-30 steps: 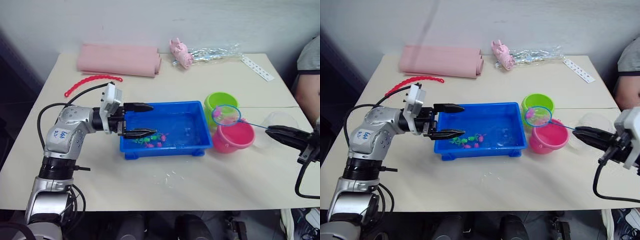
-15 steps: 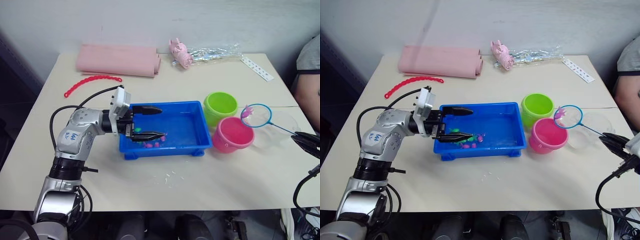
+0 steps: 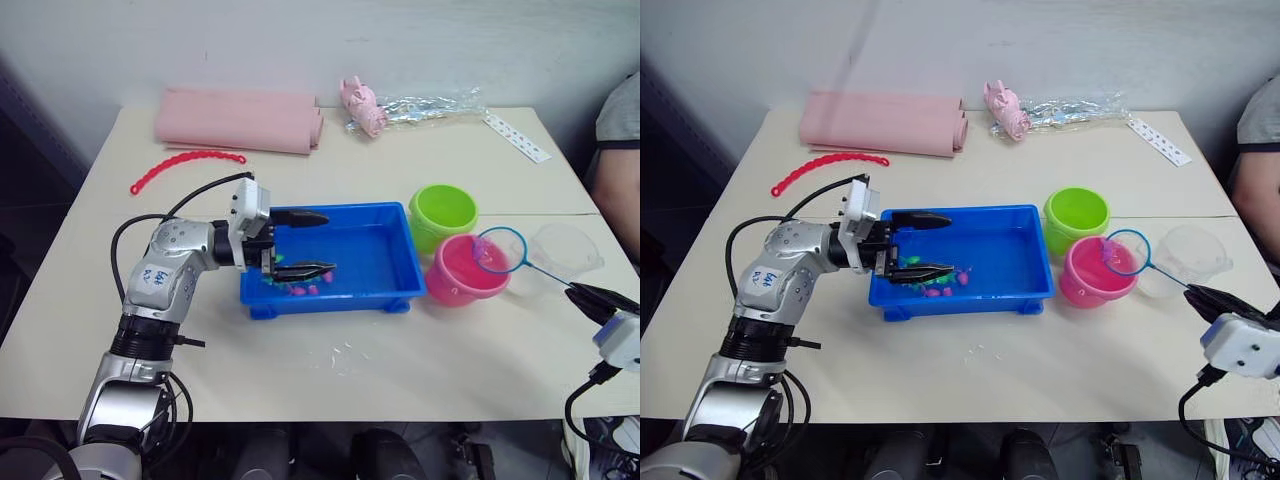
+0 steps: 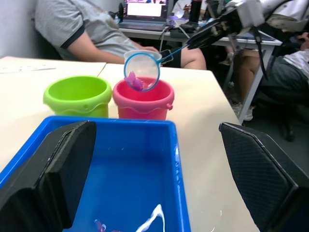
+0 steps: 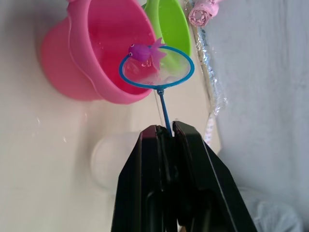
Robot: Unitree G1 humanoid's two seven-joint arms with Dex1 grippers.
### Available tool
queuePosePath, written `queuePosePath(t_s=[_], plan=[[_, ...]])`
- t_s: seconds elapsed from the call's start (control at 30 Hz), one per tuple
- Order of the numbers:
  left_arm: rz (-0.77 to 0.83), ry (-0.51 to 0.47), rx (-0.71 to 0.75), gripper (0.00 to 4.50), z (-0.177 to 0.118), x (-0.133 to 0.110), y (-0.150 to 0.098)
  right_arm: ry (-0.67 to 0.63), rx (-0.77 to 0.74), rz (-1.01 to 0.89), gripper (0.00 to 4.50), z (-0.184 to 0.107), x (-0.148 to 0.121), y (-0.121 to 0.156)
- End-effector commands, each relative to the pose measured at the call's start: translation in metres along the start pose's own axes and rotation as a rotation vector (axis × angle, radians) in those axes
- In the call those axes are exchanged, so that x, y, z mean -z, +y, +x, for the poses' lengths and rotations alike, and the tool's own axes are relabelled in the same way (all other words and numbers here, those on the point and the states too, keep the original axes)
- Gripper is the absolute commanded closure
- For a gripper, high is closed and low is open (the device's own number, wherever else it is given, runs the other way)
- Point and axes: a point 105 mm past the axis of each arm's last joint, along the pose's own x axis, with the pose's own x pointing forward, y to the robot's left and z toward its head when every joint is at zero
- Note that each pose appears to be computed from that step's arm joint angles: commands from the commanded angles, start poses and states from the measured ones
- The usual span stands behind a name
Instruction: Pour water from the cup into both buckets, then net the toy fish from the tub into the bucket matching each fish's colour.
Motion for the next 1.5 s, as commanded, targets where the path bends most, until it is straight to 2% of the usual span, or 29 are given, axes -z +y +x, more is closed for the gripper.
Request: queuePosePath(t_s=[0.03,0.13,0.23,0.37,0.47,0.53,0.6,0.77,0.8,0.87,0.9,0.97,1.0,1.13,1.27,1.37,1.5], plan=[[0.067,-0.015,0.007,0.04,0.001,-0.011,0.003,-0.013,0.047,-0.162,4.5,-0.001,-0.01,-0.009],[0.073,-0.019,0.01,0.04,0.003,-0.012,0.004,-0.005,0.09,-0.274,4.5,-0.003,-0.013,-0.013],[0.087,-0.013,0.022,0.04,0.003,-0.01,0.003,-0.022,0.083,-0.307,4.5,-0.005,-0.015,-0.004],[0.104,0.001,0.016,0.04,-0.002,-0.007,0.005,0.015,0.112,-0.333,4.5,-0.009,-0.006,-0.006],[0.103,-0.004,0.008,0.04,-0.003,-0.007,0.007,0.012,0.094,-0.375,4.5,-0.011,-0.004,-0.002],[0.103,-0.002,0.02,0.04,-0.003,-0.006,0.005,-0.004,0.133,-0.38,4.5,-0.012,-0.007,-0.006],[0.1,-0.005,0.023,0.04,-0.005,-0.006,0.005,-0.035,0.171,-0.301,4.5,-0.011,-0.012,-0.009],[0.09,-0.027,-0.005,0.04,-0.022,-0.008,0.007,-0.159,0.191,0.184,4.5,0.004,-0.034,-0.021],[0.087,-0.027,-0.011,0.04,-0.029,-0.008,0.007,-0.196,0.157,0.324,4.5,0.01,-0.041,-0.023],[0.087,-0.018,-0.035,0.04,-0.04,-0.008,0.007,-0.266,0.102,0.474,4.5,0.02,-0.055,-0.03],[0.085,-0.011,-0.056,0.04,-0.045,-0.007,0.008,-0.285,0.024,0.564,4.5,0.026,-0.061,-0.029],[0.082,0.017,-0.109,0.04,-0.058,-0.005,0.011,-0.322,-0.054,0.579,4.5,0.037,-0.07,-0.038],[0.084,0.032,-0.125,0.04,-0.065,-0.003,0.011,-0.334,-0.072,0.658,4.5,0.044,-0.072,-0.047],[0.082,0.088,-0.185,0.04,-0.093,0.007,0.009,-0.349,-0.254,0.682,4.5,0.073,-0.087,-0.051],[0.045,0.197,-0.201,0.04,-0.118,0.019,0.003,-0.224,-0.405,0.679,4.5,0.115,-0.085,-0.031],[0.025,0.21,-0.219,0.04,-0.126,0.013,0.001,-0.183,-0.483,0.588,4.5,0.14,-0.085,-0.018],[0.012,0.225,-0.213,0.04,-0.127,0.013,-0.003,-0.137,-0.525,0.519,4.5,0.161,-0.082,-0.005]])
